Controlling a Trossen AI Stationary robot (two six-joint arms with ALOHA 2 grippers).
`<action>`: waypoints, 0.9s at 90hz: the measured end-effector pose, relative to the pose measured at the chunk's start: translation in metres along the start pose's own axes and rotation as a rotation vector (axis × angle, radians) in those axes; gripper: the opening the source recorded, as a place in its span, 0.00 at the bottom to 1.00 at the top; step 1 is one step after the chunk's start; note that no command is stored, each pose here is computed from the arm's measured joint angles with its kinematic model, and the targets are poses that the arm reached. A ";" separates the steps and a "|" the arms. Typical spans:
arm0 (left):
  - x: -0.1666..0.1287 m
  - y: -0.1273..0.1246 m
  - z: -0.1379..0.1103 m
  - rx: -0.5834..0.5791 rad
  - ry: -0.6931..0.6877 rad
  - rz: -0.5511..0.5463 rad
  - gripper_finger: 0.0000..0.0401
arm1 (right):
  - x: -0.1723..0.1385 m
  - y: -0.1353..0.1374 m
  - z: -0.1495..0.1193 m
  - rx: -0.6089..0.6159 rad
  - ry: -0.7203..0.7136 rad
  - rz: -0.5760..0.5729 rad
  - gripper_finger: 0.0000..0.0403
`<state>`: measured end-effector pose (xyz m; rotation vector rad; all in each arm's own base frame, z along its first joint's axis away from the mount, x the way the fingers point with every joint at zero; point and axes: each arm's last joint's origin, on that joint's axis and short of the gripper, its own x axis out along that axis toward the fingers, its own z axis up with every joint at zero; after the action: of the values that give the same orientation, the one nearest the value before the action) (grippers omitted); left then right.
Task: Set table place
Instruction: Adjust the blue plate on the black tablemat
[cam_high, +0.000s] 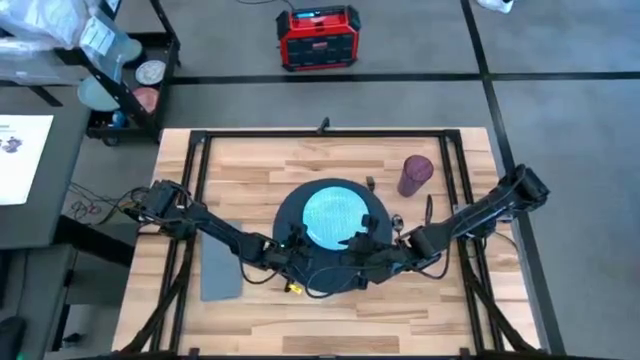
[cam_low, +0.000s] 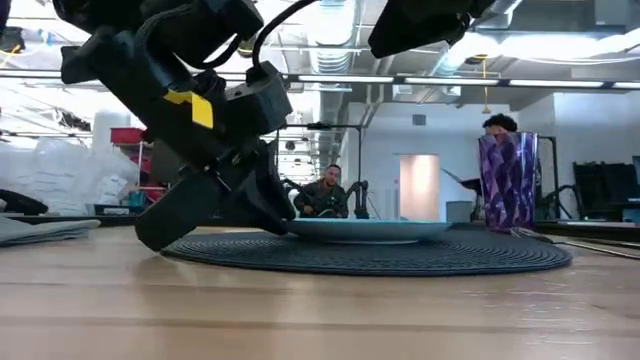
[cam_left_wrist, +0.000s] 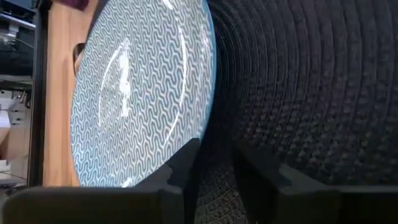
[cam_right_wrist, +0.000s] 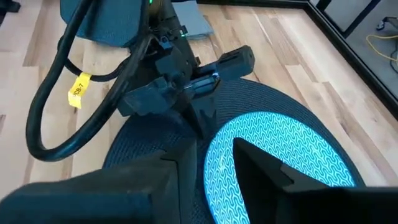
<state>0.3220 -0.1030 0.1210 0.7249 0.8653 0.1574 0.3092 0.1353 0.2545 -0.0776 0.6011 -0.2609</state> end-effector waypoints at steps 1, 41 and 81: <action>0.000 0.000 0.000 -0.001 -0.001 0.000 0.20 | 0.000 0.000 0.000 0.000 0.000 0.000 0.23; 0.014 0.016 -0.008 -0.035 0.037 0.012 0.18 | 0.000 0.000 0.001 0.006 -0.007 0.004 0.24; 0.026 0.018 -0.009 -0.078 0.031 0.051 0.02 | 0.000 0.001 0.002 0.012 -0.017 0.009 0.24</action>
<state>0.3350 -0.0740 0.1122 0.6733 0.8662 0.2473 0.3103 0.1363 0.2559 -0.0653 0.5832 -0.2553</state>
